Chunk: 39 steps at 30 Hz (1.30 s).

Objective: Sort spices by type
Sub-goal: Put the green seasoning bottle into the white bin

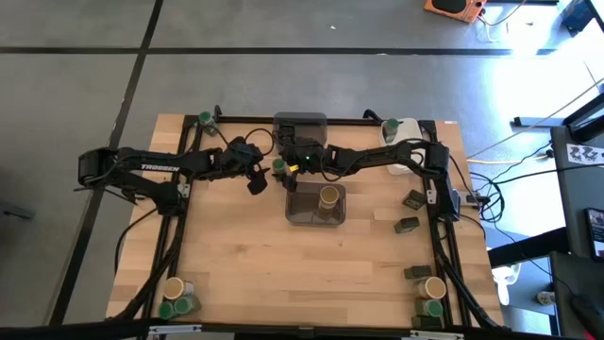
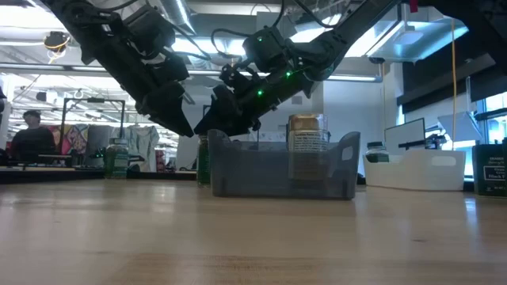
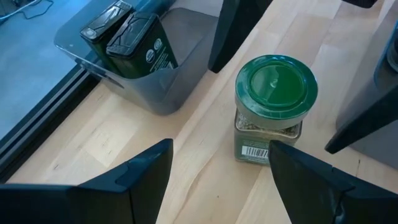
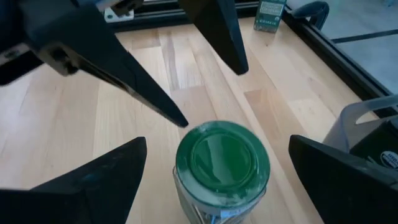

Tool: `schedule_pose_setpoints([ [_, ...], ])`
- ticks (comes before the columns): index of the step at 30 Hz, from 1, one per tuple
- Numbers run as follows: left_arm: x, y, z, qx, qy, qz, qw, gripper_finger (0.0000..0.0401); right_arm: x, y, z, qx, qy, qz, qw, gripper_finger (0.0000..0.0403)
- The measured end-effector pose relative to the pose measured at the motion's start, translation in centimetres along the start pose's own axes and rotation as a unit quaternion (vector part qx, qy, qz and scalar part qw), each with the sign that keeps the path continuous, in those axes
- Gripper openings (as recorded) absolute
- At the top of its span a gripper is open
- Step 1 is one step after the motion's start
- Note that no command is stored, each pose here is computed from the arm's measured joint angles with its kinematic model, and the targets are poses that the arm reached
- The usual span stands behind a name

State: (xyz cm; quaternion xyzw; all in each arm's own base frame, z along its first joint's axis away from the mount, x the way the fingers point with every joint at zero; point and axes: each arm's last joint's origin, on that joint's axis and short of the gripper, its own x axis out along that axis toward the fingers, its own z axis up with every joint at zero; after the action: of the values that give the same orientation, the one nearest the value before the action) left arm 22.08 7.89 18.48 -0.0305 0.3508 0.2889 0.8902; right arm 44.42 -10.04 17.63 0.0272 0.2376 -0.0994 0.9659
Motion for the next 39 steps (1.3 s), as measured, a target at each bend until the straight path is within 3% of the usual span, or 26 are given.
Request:
schedule_pose_setpoints([
  [6,0.0,0.0,0.0,0.000,0.000,0.000,1.000,0.0263,0.0,0.0,0.0,0.000,0.000,-0.004,1.000,0.0370],
  [20,0.0,0.0,0.0,0.000,0.000,0.000,1.000,0.0263,0.5,0.0,-0.6,-0.026,0.004,-0.003,1.000,0.0212],
  [29,0.0,0.0,0.0,0.002,0.000,0.000,1.000,0.0263,-0.8,0.0,0.7,-0.043,0.000,-0.003,0.999,0.0212],
  [35,0.0,0.0,0.0,0.003,0.001,0.000,1.000,0.0263,-4.4,0.0,3.5,-0.064,0.007,-0.012,0.998,0.0212],
  [39,0.0,0.0,-0.1,0.004,0.007,0.000,1.000,0.0263,-7.8,-0.2,5.5,-0.089,0.013,-0.057,0.994,0.0209],
])
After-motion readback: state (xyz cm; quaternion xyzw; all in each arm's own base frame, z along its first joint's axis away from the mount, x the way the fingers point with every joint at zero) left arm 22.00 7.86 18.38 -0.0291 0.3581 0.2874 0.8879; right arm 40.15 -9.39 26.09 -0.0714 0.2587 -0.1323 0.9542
